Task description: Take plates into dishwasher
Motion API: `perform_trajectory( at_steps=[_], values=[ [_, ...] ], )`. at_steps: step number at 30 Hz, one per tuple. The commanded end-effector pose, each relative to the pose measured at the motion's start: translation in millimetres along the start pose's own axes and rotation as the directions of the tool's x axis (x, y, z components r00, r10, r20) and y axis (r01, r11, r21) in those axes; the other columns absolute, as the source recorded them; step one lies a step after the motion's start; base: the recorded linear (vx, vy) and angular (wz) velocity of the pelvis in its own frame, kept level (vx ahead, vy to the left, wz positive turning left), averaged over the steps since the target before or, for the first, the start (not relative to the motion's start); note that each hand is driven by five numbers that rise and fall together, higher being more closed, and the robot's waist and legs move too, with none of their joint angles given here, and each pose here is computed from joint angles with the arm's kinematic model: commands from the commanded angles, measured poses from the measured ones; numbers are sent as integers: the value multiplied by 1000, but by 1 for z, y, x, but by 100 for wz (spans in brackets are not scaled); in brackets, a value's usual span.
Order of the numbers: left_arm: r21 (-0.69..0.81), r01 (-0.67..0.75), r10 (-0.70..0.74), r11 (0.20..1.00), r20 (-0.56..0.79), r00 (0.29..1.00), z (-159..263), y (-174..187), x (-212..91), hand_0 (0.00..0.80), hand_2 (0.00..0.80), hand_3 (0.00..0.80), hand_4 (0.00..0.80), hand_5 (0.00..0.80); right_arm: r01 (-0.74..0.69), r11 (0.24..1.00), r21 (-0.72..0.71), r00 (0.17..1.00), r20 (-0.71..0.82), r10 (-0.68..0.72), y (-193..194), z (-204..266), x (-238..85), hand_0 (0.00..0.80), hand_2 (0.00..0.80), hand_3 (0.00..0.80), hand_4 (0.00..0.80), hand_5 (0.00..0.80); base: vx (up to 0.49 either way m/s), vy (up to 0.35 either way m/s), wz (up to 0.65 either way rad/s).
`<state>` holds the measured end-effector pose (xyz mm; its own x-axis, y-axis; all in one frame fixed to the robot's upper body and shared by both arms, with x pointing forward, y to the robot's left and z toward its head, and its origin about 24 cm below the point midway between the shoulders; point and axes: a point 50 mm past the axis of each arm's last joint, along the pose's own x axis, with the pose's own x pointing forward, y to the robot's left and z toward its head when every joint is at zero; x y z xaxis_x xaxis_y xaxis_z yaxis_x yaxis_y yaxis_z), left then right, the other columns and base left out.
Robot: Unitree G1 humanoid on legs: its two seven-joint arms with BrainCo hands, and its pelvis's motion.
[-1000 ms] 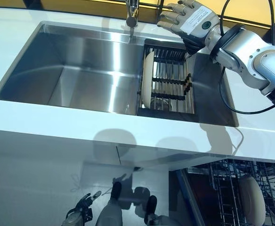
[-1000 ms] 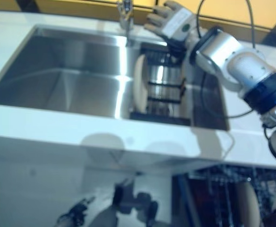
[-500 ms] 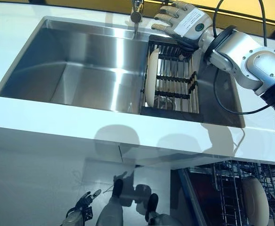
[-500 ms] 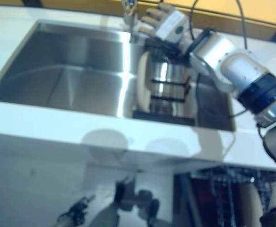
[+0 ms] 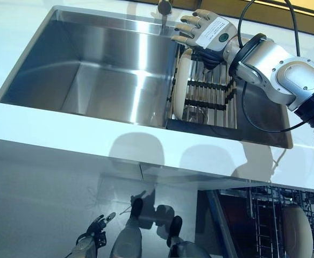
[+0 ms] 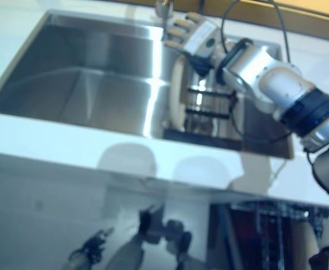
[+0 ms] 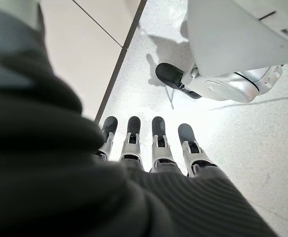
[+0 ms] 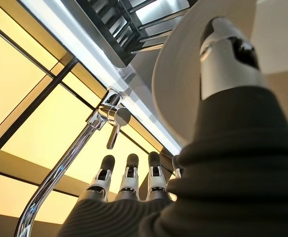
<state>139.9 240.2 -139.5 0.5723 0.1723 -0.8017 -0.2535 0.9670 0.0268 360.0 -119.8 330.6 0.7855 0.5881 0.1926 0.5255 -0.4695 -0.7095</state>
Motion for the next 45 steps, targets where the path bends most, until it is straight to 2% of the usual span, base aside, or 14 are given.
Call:
perform_trajectory(
  at_steps=[1, 36, 37, 38, 40, 42, 43, 44, 45],
  values=[
    [12, 2, -2, 1000, 71, 997, 20, 5, 3, 0, 0, 0, 0, 0, 25, 998, -50, 1000, -13, -26, -11, -6, 2, 0, 0, 0, 0, 0, 0, 0, 0],
    [-25, 27, -24, 999, 100, 995, 25, 2, 4, 0, 0, 0, 0, 0, -117, 987, -112, 985, 114, 130, 21, 26, 3, 0, 0, 0, 0, 0, -1, 1, 1],
    [-25, 27, -25, 999, 101, 995, 25, 2, 4, 0, 0, 0, 0, 0, -120, 986, -112, 985, 114, 133, 22, 27, 3, 94, 94, 94, 94, 94, 0, 0, 0],
    [-23, 28, -25, 999, 102, 994, 25, 2, 4, 0, 0, 0, 0, 0, -125, 986, -108, 984, 113, 137, 23, 27, 4, 119, 119, 119, 119, 119, 0, 0, 0],
    [-24, 28, -25, 999, 103, 994, 25, 2, 4, 0, 0, 0, 0, 0, -130, 986, -107, 983, 116, 142, 24, 28, 4, 113, 113, 113, 113, 113, 0, 0, 0],
    [-28, 31, -28, 999, 102, 994, 25, 2, 4, 0, 0, 0, 0, 0, -140, 984, -110, 980, 123, 154, 27, 30, 4, 207, 207, 207, 207, 207, 0, 0, 0],
    [-28, 32, -29, 999, 102, 994, 24, 1, 4, 0, 0, 0, 0, 0, -143, 984, -110, 980, 125, 156, 27, 30, 4, 292, 292, 292, 292, 292, 0, 0, 0],
    [-29, 33, -30, 999, 102, 994, 24, 1, 4, 0, 0, 0, 0, 0, -146, 983, -115, 978, 130, 161, 29, 32, 4, 499, 499, 499, 499, 499, 0, 0, 0],
    [-30, 33, -30, 999, 102, 994, 24, 1, 4, 0, 0, 0, 0, 0, -148, 982, -116, 978, 131, 162, 30, 32, 5, 549, 549, 549, 549, 549, 0, 0, 0]
  ],
)
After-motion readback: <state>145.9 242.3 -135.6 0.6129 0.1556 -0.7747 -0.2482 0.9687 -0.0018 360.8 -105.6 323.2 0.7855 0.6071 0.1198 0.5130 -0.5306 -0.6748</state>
